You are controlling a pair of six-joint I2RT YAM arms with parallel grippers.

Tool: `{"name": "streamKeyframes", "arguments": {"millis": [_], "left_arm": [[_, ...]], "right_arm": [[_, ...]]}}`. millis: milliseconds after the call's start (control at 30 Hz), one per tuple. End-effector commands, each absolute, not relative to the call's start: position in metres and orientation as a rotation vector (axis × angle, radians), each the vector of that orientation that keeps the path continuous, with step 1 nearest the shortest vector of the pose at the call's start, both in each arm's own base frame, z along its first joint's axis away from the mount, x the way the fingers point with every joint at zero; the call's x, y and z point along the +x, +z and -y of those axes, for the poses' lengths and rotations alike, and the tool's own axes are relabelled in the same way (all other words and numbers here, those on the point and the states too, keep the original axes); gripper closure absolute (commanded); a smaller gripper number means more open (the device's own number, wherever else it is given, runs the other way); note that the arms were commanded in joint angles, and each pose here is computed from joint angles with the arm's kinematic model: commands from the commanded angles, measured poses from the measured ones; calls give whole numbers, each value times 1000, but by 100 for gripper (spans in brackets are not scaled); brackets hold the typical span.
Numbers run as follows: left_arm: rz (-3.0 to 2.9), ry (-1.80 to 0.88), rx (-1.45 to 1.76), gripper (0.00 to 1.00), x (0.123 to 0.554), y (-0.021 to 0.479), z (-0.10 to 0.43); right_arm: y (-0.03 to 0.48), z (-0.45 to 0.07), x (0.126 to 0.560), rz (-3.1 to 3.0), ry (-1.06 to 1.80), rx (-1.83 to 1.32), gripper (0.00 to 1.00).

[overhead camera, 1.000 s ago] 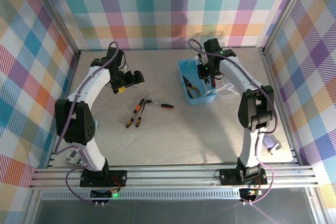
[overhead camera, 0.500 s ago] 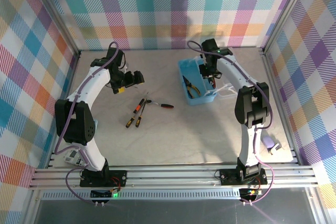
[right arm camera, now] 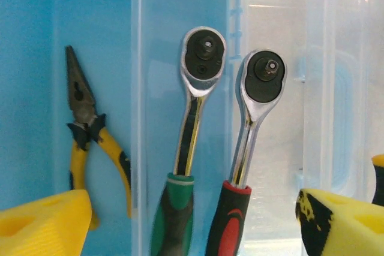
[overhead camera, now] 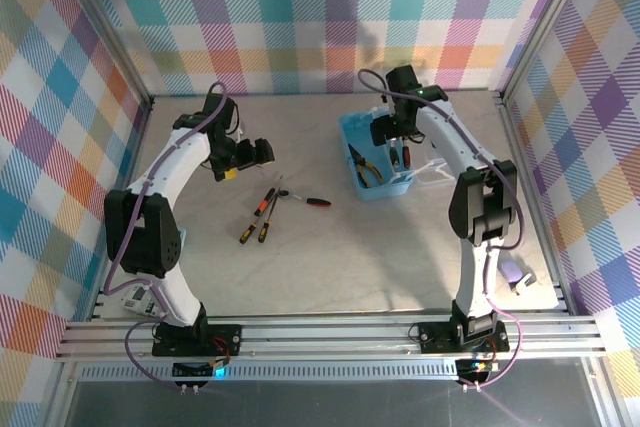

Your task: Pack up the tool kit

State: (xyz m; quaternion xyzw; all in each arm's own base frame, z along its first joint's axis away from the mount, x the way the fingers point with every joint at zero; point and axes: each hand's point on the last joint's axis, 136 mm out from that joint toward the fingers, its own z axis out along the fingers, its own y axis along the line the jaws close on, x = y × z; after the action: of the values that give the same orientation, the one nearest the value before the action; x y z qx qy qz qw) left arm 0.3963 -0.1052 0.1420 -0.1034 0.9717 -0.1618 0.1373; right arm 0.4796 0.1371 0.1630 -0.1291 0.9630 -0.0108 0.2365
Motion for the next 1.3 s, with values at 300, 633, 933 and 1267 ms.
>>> {"name": "streamKeyframes", "arguments": {"millis": [300,633,933,1267], "left_arm": [[-2998,-165,-133,24,355,96,107],[-3056,-234,34,37,354,67,171],[-3054,46,-4,43,356,54,140],[-3052,93,-52,51,358,49,119]], "right_arm": [[231,-201,419,-2486,470,-530,1],[213,-199,405,-2533,484,-512,1],[206,-200,401,-2551,499,-507,1],[204,-201,402,-2557,509,-508,1]]}}
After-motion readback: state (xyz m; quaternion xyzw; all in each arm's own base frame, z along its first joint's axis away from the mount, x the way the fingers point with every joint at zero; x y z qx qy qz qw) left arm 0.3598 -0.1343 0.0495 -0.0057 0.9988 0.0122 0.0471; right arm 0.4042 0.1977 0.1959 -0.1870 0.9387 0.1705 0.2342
